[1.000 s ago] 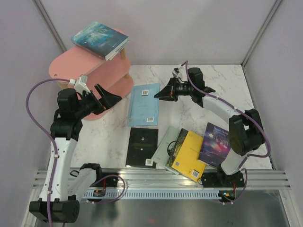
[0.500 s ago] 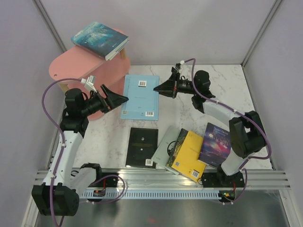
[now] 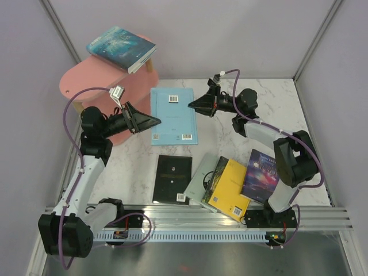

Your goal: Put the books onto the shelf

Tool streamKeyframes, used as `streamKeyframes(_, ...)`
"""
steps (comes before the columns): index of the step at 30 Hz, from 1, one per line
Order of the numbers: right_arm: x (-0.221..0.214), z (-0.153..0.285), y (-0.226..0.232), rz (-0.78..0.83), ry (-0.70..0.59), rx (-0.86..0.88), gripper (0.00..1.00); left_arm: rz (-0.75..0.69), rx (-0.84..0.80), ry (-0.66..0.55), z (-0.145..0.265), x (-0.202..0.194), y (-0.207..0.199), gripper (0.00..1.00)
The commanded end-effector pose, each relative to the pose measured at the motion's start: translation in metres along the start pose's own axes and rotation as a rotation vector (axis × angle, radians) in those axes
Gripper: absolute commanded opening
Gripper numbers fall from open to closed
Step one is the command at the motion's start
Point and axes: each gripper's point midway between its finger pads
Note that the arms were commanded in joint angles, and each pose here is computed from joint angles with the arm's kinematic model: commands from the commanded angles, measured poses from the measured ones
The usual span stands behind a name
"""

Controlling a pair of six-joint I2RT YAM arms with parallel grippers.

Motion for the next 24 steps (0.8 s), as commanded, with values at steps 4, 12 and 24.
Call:
streamKeyframes(4, -0.014, 0.001, 0.049, 0.092, 0.042, 0.197, 0.0, -0.045, -0.145, 0.11, -0.007, -0.016, -0.043, 0.26)
streamKeyframes(12, -0.02, 0.004, 0.051, 0.092, 0.055, 0.196, 0.23, -0.154, -0.039, 0.019, -0.001, 0.014, -0.071, 0.02)
streamKeyframes(24, -0.006, 0.048, 0.052, 0.097, -0.112, 0.146, 0.98, -0.316, 0.202, -0.282, 0.013, 0.12, -0.126, 0.02)
Point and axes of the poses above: each gripper's point midway between its finger pads, its own z axis back along the fingers, its own y axis along the line the jaws close on, x = y × z, and after that the axes turned 5 degrees about -z, right-handed
